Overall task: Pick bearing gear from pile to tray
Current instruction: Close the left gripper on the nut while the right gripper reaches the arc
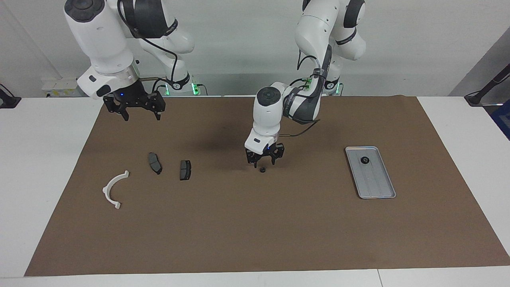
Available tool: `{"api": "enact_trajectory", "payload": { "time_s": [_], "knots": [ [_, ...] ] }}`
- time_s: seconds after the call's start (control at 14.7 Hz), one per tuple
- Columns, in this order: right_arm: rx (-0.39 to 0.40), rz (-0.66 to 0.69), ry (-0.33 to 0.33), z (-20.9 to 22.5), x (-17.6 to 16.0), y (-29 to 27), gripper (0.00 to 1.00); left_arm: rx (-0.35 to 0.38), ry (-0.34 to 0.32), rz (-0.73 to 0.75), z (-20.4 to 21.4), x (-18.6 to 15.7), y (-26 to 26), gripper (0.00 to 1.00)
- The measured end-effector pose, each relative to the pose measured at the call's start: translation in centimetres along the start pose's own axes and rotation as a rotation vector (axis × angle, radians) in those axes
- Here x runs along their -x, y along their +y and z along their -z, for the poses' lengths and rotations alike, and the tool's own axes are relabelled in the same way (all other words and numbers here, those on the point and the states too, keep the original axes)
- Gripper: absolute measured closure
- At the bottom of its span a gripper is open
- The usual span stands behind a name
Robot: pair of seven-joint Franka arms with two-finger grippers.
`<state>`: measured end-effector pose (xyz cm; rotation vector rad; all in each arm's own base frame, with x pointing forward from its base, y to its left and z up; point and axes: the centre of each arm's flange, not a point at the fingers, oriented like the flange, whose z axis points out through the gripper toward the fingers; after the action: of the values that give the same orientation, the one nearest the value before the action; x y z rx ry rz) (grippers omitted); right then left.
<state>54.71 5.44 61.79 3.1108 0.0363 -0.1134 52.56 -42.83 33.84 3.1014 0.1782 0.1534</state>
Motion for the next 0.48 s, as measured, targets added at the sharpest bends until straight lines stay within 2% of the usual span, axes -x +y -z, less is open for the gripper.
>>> {"api": "enact_trajectory", "payload": {
  "time_s": [0.2, 0.48],
  "knots": [
    [-0.001, 0.001, 0.005, 1.6, 1.6, -0.2, 0.00, -0.004, 0.000, 0.000, -0.4, -0.1, -0.1, 0.20],
    [-0.002, 0.005, 0.002, 1.6, 1.8, -0.3, 0.00, -0.003, 0.008, -0.001, -0.9, -0.2, -0.1, 0.20]
  ]
}}
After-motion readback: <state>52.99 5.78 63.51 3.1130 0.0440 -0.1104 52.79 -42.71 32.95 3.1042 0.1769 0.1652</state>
